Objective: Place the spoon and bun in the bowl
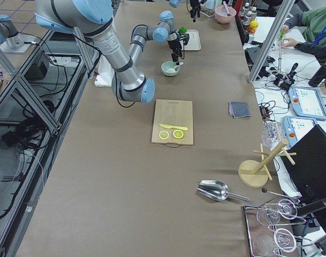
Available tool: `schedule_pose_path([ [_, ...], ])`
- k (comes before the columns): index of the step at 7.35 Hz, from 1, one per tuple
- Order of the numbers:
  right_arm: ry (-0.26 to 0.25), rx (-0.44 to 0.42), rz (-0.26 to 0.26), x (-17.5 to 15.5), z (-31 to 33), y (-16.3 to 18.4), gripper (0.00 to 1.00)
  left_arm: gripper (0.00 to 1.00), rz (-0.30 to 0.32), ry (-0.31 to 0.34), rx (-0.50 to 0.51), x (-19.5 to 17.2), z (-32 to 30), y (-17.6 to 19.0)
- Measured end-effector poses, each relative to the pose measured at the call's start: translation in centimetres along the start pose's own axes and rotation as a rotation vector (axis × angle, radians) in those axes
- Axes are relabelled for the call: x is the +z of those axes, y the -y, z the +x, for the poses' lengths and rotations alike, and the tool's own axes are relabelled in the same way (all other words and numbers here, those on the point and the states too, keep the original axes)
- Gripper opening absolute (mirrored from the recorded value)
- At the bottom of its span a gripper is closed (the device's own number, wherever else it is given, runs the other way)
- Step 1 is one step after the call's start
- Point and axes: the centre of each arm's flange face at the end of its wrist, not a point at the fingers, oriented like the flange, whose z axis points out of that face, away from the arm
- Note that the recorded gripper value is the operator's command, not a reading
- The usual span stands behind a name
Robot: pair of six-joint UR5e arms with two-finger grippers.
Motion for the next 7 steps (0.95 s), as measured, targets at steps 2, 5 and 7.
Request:
schedule_pose_path([
  [2, -0.045, -0.155, -0.061, 1.3, 8.9, 10.5, 1.0, 0.98, -0.035, -0.014, -0.067, -2.6, -3.6, -1.3],
  [5, -0.046, -0.371, -0.202, 1.7, 30.8, 23.9, 1.0, 0.98, -0.22, 0.024, -0.157, -8.5, -10.1, -3.9],
  [7, -0.045, -0.405, -0.243, 1.0, 46.1, 25.6, 1.0, 0.98, -0.349, 0.09, -0.307, -10.7, -13.7, -7.7],
])
